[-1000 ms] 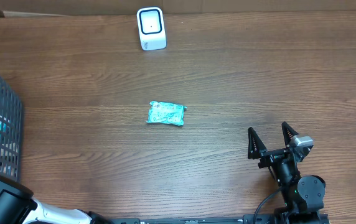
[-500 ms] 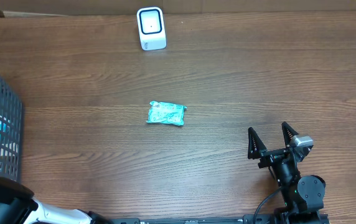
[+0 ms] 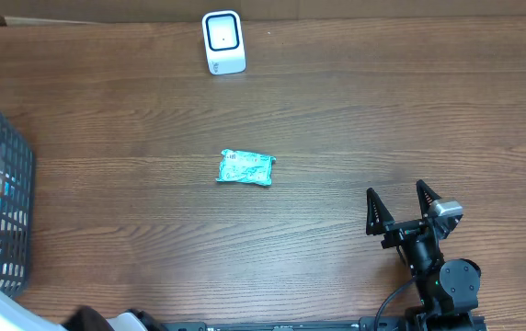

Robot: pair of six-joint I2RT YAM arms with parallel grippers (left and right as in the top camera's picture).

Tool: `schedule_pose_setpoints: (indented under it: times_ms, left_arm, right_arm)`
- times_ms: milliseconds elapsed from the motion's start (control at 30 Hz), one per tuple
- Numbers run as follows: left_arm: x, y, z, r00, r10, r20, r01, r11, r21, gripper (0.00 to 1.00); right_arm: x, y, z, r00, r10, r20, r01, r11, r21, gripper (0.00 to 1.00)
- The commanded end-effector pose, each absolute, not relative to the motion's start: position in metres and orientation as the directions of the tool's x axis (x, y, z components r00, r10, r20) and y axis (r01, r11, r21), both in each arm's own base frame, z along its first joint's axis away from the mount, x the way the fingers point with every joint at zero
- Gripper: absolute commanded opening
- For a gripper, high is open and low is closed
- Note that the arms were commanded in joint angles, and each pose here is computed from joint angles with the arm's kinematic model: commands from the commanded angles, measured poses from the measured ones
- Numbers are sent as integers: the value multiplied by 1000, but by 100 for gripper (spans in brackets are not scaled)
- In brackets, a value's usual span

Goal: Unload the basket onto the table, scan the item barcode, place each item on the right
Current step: 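Carry the orange pack out and place it beside the teal pack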

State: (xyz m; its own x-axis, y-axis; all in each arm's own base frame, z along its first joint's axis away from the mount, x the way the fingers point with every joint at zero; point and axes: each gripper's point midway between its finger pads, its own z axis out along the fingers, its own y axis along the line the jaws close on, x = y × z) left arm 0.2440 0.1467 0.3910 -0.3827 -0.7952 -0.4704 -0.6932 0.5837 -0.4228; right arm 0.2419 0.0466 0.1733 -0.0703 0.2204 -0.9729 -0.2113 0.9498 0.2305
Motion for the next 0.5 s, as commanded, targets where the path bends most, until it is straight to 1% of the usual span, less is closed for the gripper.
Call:
schedule_pose_setpoints:
  times_ms: [0,67,233,333,467]
  left_arm:
    - [245,107,387,-533,-668,-519,-625,724,-292,5]
    - [253,84,378,-609,-612,-505,-571,780,-257,4]
    - [278,38,335,-722,-547,-423,-508,835,-214,4]
    - [297,15,293,-769,-512,-382,-485,857,-173,5]
    - [312,-11,233,-821,-469,-326,-452,882,-130,4]
  right_arm:
    - [241,48,172,-67,219,-973,-218,949,229,100]
    - [241,48,172,-67,219,-973,-218,949,229,100]
    - [241,48,172,-67,219,-973,-218,949,229,100]
    - [241,48,172,-67,219,-973,-218,949,229,100]
    - [241,48,172,-67,219,-973,-218,949,229,100]
